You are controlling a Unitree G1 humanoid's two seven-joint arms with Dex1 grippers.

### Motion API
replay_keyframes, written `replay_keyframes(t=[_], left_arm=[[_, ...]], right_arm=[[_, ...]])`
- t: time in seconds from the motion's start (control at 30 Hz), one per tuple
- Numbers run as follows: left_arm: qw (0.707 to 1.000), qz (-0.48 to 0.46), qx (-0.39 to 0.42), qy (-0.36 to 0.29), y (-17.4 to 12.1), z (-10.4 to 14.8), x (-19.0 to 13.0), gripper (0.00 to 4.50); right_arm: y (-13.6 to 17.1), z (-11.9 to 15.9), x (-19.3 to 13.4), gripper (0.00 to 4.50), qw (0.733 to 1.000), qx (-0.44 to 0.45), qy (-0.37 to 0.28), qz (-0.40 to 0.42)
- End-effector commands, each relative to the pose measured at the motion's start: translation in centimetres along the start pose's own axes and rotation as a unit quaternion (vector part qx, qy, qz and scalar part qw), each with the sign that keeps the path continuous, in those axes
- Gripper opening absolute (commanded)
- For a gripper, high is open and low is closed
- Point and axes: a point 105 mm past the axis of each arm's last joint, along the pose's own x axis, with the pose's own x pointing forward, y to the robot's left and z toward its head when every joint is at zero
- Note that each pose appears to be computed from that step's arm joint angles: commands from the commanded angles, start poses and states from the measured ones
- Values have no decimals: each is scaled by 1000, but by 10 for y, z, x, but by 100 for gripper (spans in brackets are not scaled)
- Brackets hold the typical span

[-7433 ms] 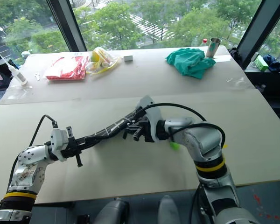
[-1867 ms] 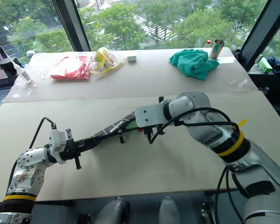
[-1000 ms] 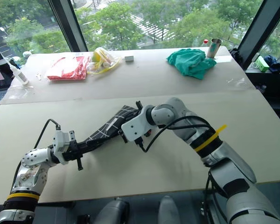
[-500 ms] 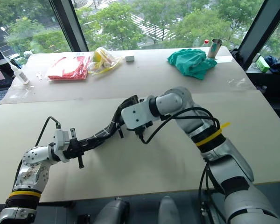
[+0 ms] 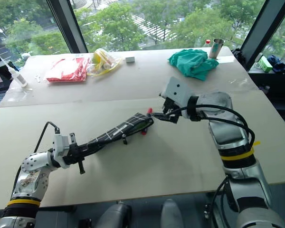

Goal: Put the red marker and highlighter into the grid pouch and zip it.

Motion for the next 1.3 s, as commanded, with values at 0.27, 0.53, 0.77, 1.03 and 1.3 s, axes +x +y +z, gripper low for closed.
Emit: replay_keyframes(t=[0.27, 0.53, 0.77, 1.03, 1.3], left_arm=[[997, 74, 6, -8, 15, 20, -37, 0], [997, 74, -3, -14, 5, 19, -31, 0], [996, 93, -8, -15, 1, 19, -36, 0], [993, 114, -9, -13, 0, 19, -43, 0], [992, 125, -6, -14, 2, 20, -44, 0]], right_arm=[[8, -18, 6, 415, 978, 169, 81, -87], [34, -17, 30, 415, 942, 301, 127, -79], [31, -5, 40, 415, 932, 330, 124, -80], [37, 0, 56, 415, 938, 315, 126, -69], [41, -14, 73, 415, 935, 313, 142, -81]])
